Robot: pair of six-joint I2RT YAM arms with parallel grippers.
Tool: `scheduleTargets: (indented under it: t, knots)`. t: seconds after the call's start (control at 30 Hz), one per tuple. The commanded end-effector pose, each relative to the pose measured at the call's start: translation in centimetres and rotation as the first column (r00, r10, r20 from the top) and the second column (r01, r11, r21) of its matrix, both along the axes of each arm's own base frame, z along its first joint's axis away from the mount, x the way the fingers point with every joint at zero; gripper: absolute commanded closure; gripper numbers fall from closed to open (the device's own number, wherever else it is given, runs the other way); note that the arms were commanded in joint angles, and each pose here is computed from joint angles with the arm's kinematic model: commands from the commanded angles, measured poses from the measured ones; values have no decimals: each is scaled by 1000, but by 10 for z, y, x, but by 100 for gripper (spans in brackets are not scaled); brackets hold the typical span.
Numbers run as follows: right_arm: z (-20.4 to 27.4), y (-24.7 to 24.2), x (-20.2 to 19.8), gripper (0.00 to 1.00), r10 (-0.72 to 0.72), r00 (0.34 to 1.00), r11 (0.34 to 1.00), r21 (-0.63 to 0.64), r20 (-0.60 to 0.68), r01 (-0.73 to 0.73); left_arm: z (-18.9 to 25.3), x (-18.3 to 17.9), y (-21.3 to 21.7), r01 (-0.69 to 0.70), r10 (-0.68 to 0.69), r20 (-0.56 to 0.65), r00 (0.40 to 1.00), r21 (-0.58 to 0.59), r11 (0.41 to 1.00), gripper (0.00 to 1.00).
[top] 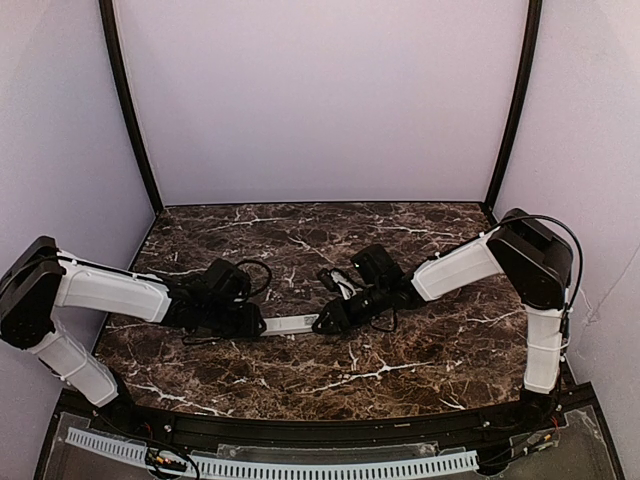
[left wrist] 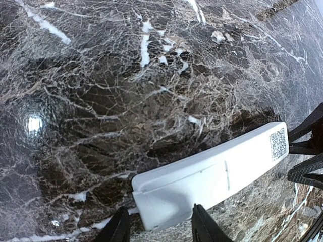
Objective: Load the batteries into the remote control
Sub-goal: Press the battery cover on the remote control.
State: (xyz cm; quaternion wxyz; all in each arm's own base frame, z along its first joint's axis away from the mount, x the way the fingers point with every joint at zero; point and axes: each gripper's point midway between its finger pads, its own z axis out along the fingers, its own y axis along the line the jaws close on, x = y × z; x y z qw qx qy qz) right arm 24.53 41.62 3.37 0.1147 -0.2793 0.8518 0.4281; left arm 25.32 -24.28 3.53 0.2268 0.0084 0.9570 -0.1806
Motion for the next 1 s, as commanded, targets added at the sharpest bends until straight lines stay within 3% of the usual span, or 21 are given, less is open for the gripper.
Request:
scheduleTargets:
  t: [0.0, 0.57, 0.97]
  knots:
    - [-1, -1, 4, 62, -5, 1000, 1000, -6, 3, 5, -6, -2, 3, 21, -21, -17, 1000, 31, 999, 59]
    - [-2, -6, 12, 62, -30, 999, 999, -18, 13, 31, -7, 3, 1, 43, -42, -9, 999, 63, 997, 71]
    - [-2, 0, 12, 74, -3, 1000, 1000, -1, 9, 3, -20, -3, -5, 65, -62, -66, 996, 50, 997, 79]
